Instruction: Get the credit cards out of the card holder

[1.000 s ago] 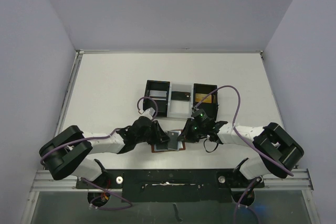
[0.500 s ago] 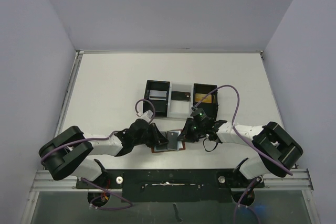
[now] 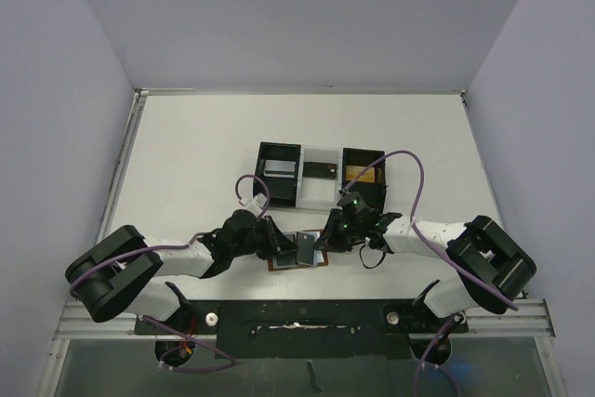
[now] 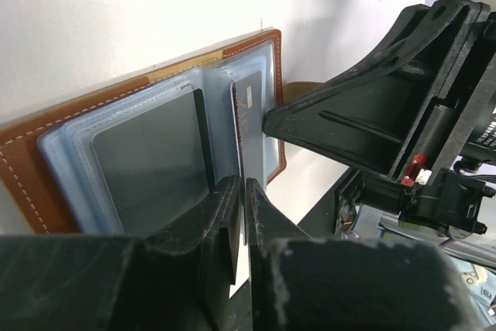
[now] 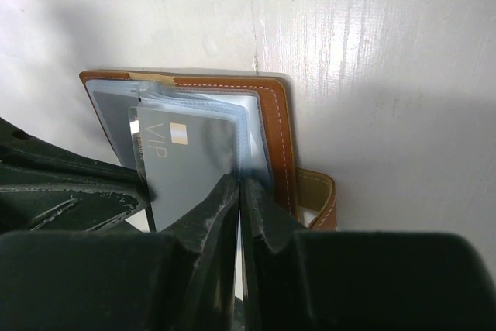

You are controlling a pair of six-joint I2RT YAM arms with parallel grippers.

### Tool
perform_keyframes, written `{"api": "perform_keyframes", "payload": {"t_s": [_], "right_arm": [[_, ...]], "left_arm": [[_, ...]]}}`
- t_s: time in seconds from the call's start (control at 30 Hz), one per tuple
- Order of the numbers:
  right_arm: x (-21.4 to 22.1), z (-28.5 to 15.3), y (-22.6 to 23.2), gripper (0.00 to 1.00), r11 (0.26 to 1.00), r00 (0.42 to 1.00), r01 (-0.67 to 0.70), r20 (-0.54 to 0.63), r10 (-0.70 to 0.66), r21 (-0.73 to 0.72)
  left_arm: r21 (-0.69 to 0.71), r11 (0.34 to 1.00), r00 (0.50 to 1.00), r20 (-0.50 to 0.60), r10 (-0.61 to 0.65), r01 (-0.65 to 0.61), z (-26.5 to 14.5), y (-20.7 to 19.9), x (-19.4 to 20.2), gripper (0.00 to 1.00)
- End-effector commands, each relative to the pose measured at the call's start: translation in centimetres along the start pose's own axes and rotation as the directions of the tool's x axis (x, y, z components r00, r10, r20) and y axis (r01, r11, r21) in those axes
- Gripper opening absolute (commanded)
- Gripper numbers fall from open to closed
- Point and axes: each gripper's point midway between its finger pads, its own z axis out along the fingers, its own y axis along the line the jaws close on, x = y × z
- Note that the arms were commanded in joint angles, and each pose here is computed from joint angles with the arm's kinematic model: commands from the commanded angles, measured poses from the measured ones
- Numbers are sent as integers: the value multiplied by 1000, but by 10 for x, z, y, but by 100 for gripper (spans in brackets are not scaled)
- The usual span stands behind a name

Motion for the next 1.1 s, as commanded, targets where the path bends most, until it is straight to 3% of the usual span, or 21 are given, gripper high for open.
{"api": "perform_keyframes", "payload": {"t_s": [0.0,0.17,0.63,0.93,1.07], "right_arm": [[6,4,-34,6,989,1000,4,-7,-3,146],[5,4,-35,6,988,1000,2,-4,-1,157],[-6,-5,-17,6,990,999,47,14,-49,130],[-32,-34,51,15,985,983,160,105,-153,-60],[-21,-25,65,17,976,988,154,50,-148,-155]], "left_arm": [[112,994,1000,-1,5,-5,1,-26,-5,6],[92,996,1000,23,-7,5,-2,-22,-9,0],[52,999,996,88,-10,5,-12,-16,-22,0],[48,999,997,75,4,-8,-8,-16,-21,0],[66,998,998,62,0,-4,-5,-19,-20,0]]}}
